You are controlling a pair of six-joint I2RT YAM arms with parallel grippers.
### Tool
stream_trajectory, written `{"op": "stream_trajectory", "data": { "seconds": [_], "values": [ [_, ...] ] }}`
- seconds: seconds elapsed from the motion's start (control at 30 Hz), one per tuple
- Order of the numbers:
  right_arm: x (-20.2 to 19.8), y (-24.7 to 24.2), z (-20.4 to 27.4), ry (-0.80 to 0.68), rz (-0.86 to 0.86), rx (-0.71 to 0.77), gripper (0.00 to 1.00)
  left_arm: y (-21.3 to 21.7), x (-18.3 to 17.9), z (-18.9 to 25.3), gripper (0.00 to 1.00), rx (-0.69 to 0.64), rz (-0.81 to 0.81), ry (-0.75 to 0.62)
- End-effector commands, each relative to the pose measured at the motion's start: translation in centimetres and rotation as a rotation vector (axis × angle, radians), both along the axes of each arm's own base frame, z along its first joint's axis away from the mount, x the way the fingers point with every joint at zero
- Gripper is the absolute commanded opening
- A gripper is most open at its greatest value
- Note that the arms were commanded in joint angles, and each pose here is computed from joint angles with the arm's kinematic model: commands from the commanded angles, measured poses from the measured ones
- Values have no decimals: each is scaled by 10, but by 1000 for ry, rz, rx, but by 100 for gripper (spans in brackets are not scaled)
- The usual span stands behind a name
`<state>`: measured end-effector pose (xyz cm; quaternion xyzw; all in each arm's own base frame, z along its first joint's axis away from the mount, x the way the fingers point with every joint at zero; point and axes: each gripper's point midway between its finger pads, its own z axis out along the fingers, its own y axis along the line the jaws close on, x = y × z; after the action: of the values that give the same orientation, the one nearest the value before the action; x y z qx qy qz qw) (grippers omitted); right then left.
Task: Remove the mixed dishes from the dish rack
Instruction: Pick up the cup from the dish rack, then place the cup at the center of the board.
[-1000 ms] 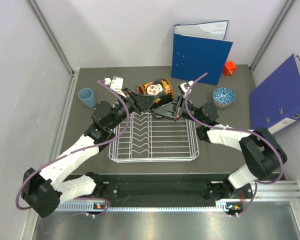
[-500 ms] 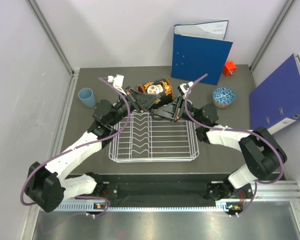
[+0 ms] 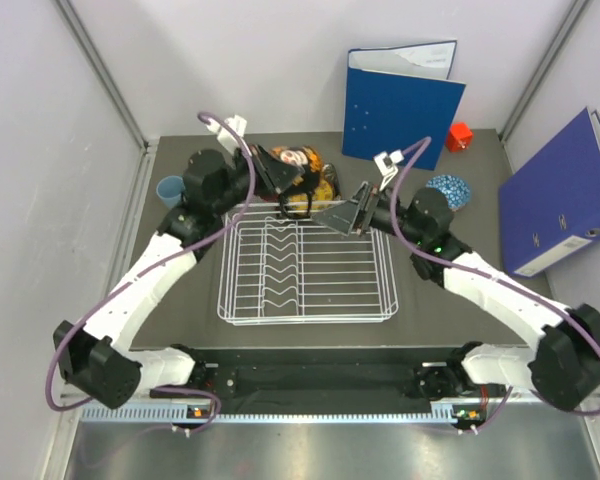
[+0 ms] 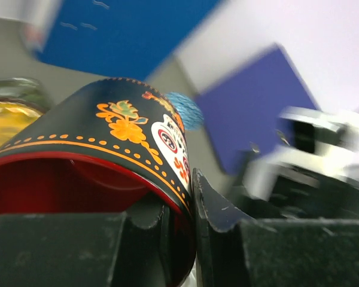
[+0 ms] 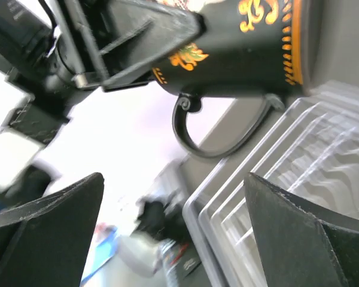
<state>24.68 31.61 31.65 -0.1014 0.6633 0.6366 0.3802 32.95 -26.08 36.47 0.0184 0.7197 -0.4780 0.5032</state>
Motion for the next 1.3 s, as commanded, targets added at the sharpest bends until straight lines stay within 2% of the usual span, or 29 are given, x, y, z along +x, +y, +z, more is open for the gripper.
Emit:
{"op": "stream_trajectory", "data": {
  "seconds": [0.0, 0.03, 0.07, 0.1, 0.13, 0.17, 0.2, 0.23, 0.27, 0.3, 0.33, 0.37, 0.43, 0.57, 0.73, 0.87, 1.07, 1.27],
  "values": [
    [39, -38, 6, -95, -314, -248, 100, 57, 56, 41, 0, 77, 281, -64],
    [44, -44, 9, -101, -356, -277, 100, 70, 65, 59, 0, 85, 336, -84],
    [56, -56, 4, -78, -443, -318, 100, 80, 81, 27, 0, 170, 400, 27],
    [55, -63, -14, -23, -464, -389, 100, 94, 93, 22, 0, 213, 485, 67],
    [58, -67, -14, -15, -483, -411, 100, 110, 103, 44, 0, 229, 567, 52],
    [62, -72, -22, 7, -512, -451, 100, 113, 123, 20, 0, 288, 596, 113],
    [61, -75, -31, 29, -515, -488, 100, 120, 127, 4, 0, 361, 611, 164],
    [61, -76, -33, 25, -514, -509, 99, 129, 137, 26, 0, 360, 656, 135],
    [62, -78, -36, 24, -522, -523, 100, 130, 157, -1, 0, 423, 671, 193],
    [63, -81, -39, 29, -533, -535, 100, 136, 160, -14, 0, 490, 682, 230],
    [62, -83, -43, 26, -536, -552, 100, 143, 169, 2, 0, 482, 717, 206],
    [60, -84, -44, 20, -535, -554, 100, 148, 183, -19, 0, 521, 737, 244],
    [59, -85, -46, 8, -535, -556, 100, 158, 197, -20, 0, 527, 763, 233],
    [56, -83, -52, -5, -510, -558, 100, 169, 227, -49, 0, 547, 774, 273],
    [57, -79, -61, -5, -484, -571, 100, 180, 247, -72, 0, 554, 781, 299],
    [57, -77, -66, 2, -475, -575, 100, 189, 258, -107, 0, 599, 784, 354],
    [56, -78, -69, 14, -478, -585, 100, 199, 259, -163, 0, 658, 770, 451],
    [59, -76, -81, 39, -468, -601, 100, 208, 259, -206, 0, 661, 750, 548]
  ]
}}
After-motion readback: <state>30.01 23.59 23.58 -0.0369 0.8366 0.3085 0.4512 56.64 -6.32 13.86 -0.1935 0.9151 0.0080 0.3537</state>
